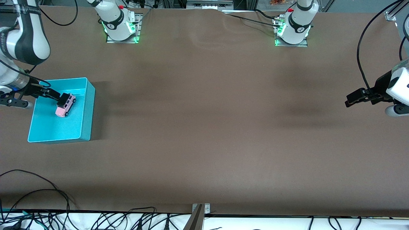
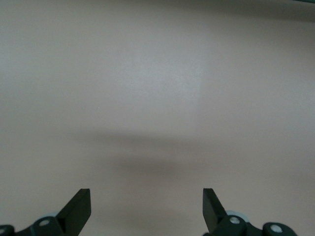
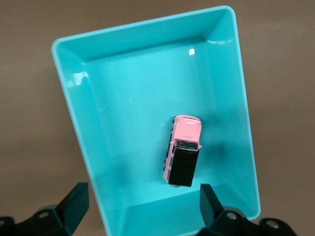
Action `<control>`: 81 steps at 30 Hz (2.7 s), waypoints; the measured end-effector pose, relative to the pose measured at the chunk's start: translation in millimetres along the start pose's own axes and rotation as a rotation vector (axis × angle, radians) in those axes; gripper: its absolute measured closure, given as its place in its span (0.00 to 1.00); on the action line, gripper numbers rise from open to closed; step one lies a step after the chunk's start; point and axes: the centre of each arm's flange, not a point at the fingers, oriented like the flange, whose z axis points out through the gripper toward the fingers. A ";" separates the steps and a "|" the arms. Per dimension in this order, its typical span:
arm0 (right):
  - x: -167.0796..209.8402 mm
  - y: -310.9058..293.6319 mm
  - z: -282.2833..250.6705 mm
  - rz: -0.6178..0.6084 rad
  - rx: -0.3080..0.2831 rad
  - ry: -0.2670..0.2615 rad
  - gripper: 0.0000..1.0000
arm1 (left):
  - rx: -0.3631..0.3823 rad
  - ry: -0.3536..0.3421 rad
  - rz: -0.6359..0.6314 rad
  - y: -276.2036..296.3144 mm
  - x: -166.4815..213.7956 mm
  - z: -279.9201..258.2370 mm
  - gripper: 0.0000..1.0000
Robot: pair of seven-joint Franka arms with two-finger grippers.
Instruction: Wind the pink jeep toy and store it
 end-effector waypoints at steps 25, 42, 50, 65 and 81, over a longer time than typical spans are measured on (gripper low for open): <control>-8.4 -118.5 -164.8 -0.010 0.092 -0.124 0.00 | 0.000 0.002 0.000 -0.2 0.2 -0.2 0.00; -22.9 -161.0 -186.0 -0.123 0.087 -0.127 0.00 | -0.001 0.015 -0.001 -0.4 1.2 -2.6 0.00; -24.6 -148.6 -191.8 -0.150 0.092 -0.121 0.00 | -0.002 0.023 -0.001 -0.3 2.1 -3.6 0.00; -20.7 -134.0 -203.0 -0.167 0.099 -0.093 0.00 | -0.005 0.041 0.012 7.2 2.7 -11.3 0.00; -17.8 -133.6 -227.0 -0.172 0.103 -0.028 0.00 | -0.015 0.038 0.073 42.4 -2.4 -10.2 0.00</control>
